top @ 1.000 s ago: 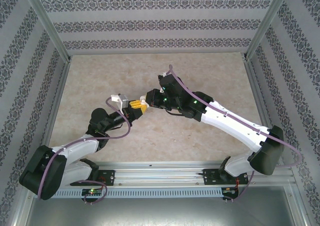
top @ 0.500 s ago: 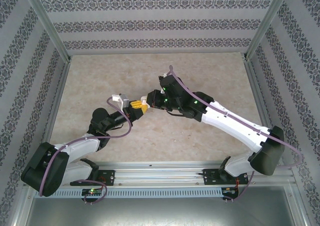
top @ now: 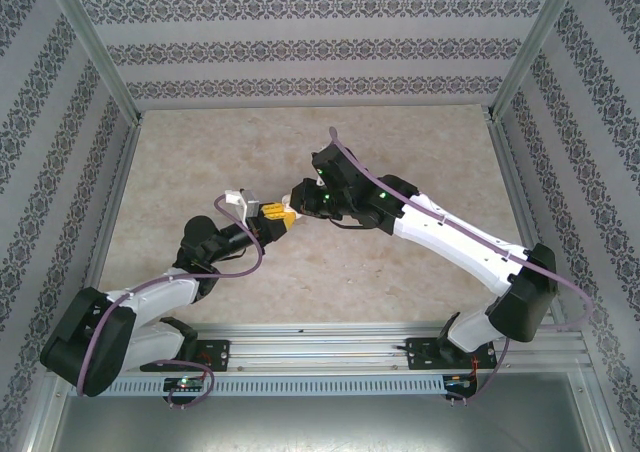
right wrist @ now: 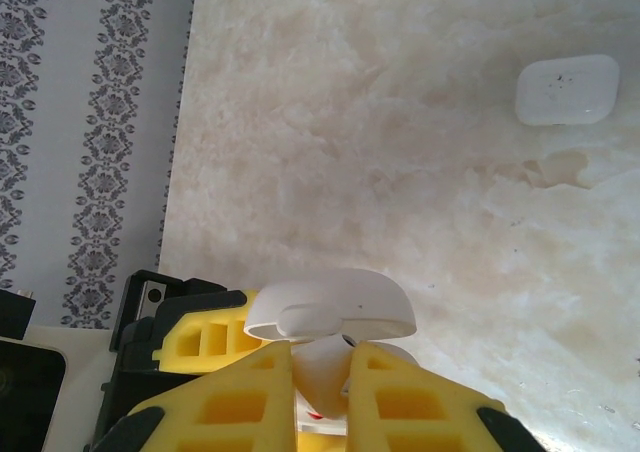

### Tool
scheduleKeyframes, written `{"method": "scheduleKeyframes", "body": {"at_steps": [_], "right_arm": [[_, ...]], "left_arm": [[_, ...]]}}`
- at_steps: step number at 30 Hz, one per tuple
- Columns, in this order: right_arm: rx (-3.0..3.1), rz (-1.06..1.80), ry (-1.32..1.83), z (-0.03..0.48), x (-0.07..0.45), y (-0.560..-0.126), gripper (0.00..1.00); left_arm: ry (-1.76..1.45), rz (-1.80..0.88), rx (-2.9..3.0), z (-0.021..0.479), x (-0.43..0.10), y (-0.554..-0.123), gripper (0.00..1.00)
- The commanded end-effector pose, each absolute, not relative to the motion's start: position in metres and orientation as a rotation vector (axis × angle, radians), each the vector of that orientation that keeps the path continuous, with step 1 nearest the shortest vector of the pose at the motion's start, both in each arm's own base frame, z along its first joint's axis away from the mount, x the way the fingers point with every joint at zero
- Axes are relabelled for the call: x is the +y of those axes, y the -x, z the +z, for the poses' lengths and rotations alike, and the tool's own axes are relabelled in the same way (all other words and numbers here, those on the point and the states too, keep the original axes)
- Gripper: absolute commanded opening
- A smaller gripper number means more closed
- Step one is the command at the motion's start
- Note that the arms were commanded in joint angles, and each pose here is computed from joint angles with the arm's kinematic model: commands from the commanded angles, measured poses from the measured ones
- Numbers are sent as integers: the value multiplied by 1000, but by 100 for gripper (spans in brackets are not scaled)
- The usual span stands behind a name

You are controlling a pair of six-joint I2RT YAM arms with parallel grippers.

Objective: Insert the wireless bluetooth earbuds into the charging case

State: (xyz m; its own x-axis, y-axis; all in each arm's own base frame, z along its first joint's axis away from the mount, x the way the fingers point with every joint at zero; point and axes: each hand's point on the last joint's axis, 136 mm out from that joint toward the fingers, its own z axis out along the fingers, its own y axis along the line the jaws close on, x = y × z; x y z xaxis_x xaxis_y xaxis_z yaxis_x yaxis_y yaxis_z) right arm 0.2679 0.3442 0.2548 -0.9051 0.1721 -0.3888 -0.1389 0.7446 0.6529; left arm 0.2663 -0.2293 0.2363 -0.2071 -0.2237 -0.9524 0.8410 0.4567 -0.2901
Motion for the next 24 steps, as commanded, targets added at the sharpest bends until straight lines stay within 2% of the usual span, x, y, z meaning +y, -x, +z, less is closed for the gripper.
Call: {"method": "scheduleKeyframes", "body": {"at_steps": [1, 4, 8, 15, 24], "right_arm": [[2588, 963, -9, 237, 344, -262, 16], [2582, 969, -13, 240, 344, -263, 19], [2556, 989, -13, 249, 343, -264, 31], [2492, 959, 5, 271, 330, -263, 43], [2432, 916, 17, 295, 309, -265, 45]], "left_arm": [[-681, -1070, 1250, 283, -233, -248, 0], [-683, -1068, 1251, 282, -233, -249, 0], [-684, -1068, 1256, 280, -234, -249, 0], [-684, -1064, 1266, 279, -234, -250, 0], [-701, -1068, 1264, 282, -238, -253, 0]]}}
